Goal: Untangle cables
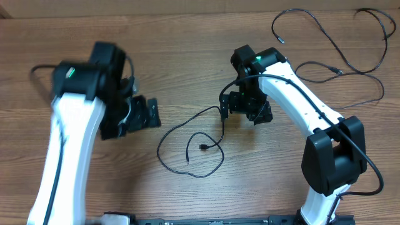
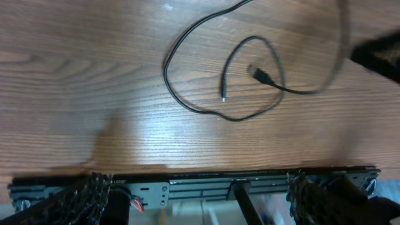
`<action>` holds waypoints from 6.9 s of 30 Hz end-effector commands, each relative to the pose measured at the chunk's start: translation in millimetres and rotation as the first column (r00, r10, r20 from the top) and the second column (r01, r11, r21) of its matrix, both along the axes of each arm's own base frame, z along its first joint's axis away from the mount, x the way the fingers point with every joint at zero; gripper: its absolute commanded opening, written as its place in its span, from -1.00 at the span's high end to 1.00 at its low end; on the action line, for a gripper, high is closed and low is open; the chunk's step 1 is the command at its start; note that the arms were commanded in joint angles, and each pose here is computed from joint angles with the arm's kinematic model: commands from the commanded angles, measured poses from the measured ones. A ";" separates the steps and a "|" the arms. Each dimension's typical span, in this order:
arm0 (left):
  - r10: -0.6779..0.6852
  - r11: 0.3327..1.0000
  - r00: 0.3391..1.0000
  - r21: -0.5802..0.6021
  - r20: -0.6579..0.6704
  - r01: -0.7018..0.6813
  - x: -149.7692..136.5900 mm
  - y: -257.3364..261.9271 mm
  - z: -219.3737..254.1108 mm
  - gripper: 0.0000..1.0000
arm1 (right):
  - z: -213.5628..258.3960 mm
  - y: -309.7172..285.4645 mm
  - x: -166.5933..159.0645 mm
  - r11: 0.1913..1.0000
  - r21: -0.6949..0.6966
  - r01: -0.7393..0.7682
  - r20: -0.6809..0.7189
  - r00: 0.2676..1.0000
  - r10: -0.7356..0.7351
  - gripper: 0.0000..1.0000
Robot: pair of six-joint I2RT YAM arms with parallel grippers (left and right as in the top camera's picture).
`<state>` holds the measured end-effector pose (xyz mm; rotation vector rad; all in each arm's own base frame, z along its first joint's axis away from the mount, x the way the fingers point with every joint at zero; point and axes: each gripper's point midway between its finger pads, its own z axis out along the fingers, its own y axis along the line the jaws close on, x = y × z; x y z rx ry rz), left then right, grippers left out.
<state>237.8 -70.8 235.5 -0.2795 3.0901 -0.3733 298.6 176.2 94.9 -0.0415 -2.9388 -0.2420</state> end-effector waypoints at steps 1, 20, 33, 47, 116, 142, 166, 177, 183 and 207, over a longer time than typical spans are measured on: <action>0.022 0.999 0.994 0.024 0.103 -0.025 -31.4 7.8 17.0 -0.89 | 2.5 1.0 6.0 1.000 0.011 0.008 0.022 1.000 -0.008 -1.00; 0.110 0.989 0.987 -0.087 -0.115 -0.120 -39.9 -16.4 -141.3 -0.58 | 2.8 7.3 11.7 0.999 0.042 0.004 0.044 0.999 -0.006 -1.00; 0.090 0.995 0.976 -0.021 -0.200 -0.096 -25.4 -10.5 -188.1 -0.68 | 7.2 35.6 -8.4 0.980 0.161 -0.117 0.008 0.993 0.118 -1.00; 0.091 0.995 0.983 -0.013 -0.161 -0.095 -15.4 -8.9 -191.0 -0.69 | -33.1 57.6 -30.3 0.983 0.149 -0.102 -0.012 0.994 0.105 -0.09; 0.019 0.998 0.992 -0.060 -0.127 -0.027 -10.9 -15.6 -189.5 -0.92 | -117.4 21.4 -73.7 0.979 -0.200 0.033 0.050 0.998 -0.024 0.93; -0.324 0.731 0.936 -0.592 0.135 0.338 -20.4 -96.4 -133.4 -0.96 | 121.5 -161.2 18.3 0.833 -0.060 0.550 0.434 0.766 -0.474 0.93; -0.278 0.833 0.960 -0.487 0.042 0.263 -18.2 -79.9 -151.3 -0.99 | 138.6 -349.9 -41.1 0.339 0.149 0.929 0.359 0.268 -0.894 0.93; -0.253 0.839 0.966 -0.487 0.043 0.242 -13.4 -80.7 -151.2 -0.99 | 97.9 -316.5 -65.2 0.435 0.046 0.899 0.213 0.417 -0.884 0.93; -0.253 0.839 0.966 -0.487 0.045 0.243 -12.8 -80.8 -151.3 -0.99 | 68.1 -320.2 -60.8 0.435 0.046 0.899 0.215 0.417 -0.883 0.93; -0.254 0.840 0.966 -0.485 0.043 0.242 -13.3 -80.4 -151.6 -0.99 | 56.7 -353.7 -51.2 0.300 0.010 0.954 0.341 0.278 -0.898 -0.88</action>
